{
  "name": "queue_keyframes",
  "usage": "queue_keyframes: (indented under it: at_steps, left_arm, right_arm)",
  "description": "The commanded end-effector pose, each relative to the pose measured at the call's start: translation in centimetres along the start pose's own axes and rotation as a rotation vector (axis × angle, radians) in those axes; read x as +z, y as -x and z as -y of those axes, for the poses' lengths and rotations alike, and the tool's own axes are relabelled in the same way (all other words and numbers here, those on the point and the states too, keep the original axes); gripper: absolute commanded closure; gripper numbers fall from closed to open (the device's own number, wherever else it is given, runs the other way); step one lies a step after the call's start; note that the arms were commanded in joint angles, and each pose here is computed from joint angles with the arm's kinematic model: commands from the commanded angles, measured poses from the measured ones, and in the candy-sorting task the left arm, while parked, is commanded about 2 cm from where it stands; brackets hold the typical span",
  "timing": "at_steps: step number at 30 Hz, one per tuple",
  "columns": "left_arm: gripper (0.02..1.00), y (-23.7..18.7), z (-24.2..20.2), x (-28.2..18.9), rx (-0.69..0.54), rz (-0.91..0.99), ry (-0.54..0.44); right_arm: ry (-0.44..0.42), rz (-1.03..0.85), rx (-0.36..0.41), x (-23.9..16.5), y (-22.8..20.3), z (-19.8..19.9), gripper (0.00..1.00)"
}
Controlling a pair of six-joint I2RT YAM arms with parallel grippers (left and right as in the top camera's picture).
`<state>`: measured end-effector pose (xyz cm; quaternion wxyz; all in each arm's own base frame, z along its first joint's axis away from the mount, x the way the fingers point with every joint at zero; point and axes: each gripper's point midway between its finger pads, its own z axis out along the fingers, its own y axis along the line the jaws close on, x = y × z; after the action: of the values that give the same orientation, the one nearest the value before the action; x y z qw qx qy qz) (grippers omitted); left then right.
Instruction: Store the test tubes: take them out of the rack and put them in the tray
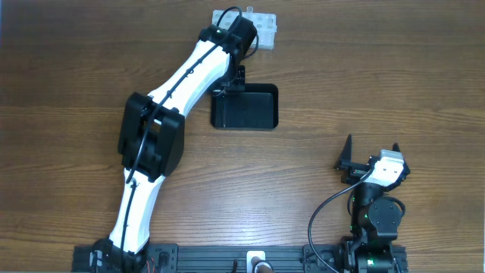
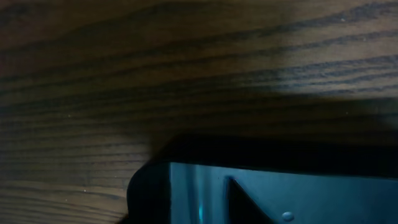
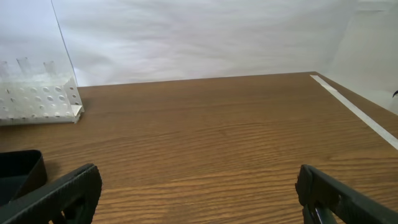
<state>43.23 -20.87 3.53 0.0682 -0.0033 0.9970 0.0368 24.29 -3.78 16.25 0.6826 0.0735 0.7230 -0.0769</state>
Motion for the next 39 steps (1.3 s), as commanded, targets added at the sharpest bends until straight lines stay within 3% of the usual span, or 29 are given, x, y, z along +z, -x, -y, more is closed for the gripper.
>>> queue_keyframes:
  at_steps: [1,6,7,9,10,12,16,24,39]
  left_arm:
    - [0.489,0.7,-0.4,-2.3,-0.022,0.042,-0.028]
    - [0.417,3.4,-0.8,-7.5,-0.050,0.212,-0.062]
    - [0.261,4.4,-1.0,-9.0,-0.062,0.273,-0.069]
    - [0.071,6.2,-1.1,-11.5,-0.086,0.381,-0.087]
    - [0.025,7.1,-1.2,-12.7,-0.101,0.437,-0.093]
    - [0.020,9.0,-1.5,-14.7,-0.133,0.547,-0.095]
    - [0.023,12.1,-0.4,-15.9,-0.042,0.688,-0.098]
    - [0.034,13.8,-0.1,-11.6,-0.041,0.691,-0.034]
    - [0.047,18.0,1.9,-7.2,0.044,0.728,-0.030]
  right_arm:
    - [-0.010,0.003,0.003,0.0,-0.1,0.2,0.007]
    - [-0.010,0.003,0.003,0.0,-0.1,0.2,0.007]
    - [-0.010,0.003,0.003,0.0,-0.1,0.2,0.007]
    - [-0.010,0.003,0.003,0.0,-0.1,0.2,0.009]
    - [-0.010,0.003,0.003,0.0,-0.1,0.2,0.007]
    - [-0.010,0.003,0.003,0.0,-0.1,0.2,0.007]
    - [-0.010,0.003,0.003,0.0,-0.1,0.2,0.009]
    - [-0.010,0.003,0.003,0.0,-0.1,0.2,0.007]
    - [-0.010,0.003,0.003,0.0,-0.1,0.2,0.009]
